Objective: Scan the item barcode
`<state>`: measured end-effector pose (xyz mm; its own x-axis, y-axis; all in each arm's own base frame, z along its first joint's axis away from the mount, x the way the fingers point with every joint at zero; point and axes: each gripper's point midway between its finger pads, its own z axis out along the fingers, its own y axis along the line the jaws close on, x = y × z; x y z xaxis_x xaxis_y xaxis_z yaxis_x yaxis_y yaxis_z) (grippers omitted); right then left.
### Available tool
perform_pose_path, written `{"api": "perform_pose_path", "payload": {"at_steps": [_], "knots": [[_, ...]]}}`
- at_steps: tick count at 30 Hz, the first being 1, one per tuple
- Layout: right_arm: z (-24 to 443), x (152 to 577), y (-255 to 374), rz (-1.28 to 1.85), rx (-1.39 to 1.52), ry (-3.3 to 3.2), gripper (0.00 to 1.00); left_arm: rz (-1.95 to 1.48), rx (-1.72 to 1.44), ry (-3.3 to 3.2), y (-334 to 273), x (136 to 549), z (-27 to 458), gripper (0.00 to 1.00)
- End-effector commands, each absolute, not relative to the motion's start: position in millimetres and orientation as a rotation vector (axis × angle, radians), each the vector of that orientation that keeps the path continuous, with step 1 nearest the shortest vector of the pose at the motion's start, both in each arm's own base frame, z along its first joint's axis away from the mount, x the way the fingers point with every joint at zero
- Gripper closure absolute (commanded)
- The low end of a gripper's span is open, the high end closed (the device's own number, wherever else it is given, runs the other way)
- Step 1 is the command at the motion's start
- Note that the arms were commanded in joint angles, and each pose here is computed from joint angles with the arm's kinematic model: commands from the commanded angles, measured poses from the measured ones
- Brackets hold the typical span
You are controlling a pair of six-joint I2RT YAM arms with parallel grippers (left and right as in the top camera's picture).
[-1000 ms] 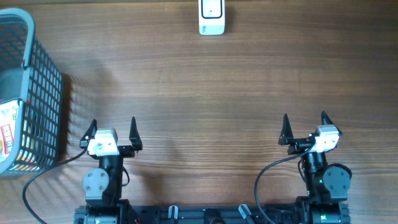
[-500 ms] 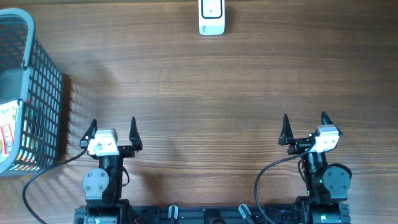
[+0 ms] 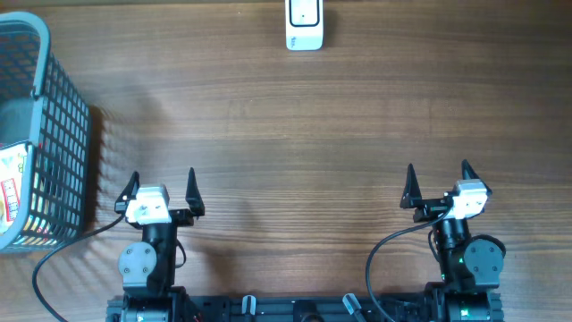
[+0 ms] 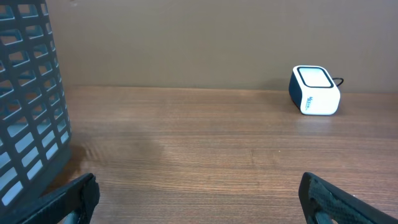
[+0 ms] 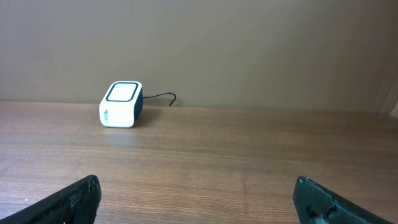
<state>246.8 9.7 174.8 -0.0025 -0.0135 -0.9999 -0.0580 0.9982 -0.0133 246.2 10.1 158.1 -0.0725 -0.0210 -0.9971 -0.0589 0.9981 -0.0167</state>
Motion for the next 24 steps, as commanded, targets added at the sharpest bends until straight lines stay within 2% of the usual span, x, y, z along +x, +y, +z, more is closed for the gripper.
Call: {"api": "perform_pose_path", "payload": {"at_steps": [1, 19, 21, 23, 24], "knots": [[174.9, 246.8, 7.4, 0.018, -0.056, 1.570, 0.00, 0.030, -0.076, 1.637, 11.9, 245.9, 158.2, 0.00], [174.9, 246.8, 7.3, 0.018, -0.056, 1.570, 0.00, -0.011, -0.068, 1.623, 6.6, 246.4, 161.7, 0.00], [174.8, 246.8, 7.4, 0.018, -0.056, 1.571, 0.00, -0.455, 0.006, 1.613, -49.6, 239.3, 169.0, 0.00], [174.9, 246.8, 7.4, 0.018, -0.056, 1.570, 0.00, -0.929, 0.148, 1.643, -108.5, 207.7, 175.1, 0.00], [174.9, 246.8, 7.4, 0.018, -0.056, 1.570, 0.00, -1.026, 0.197, 1.645, -120.1, 197.3, 178.0, 0.00]]}}
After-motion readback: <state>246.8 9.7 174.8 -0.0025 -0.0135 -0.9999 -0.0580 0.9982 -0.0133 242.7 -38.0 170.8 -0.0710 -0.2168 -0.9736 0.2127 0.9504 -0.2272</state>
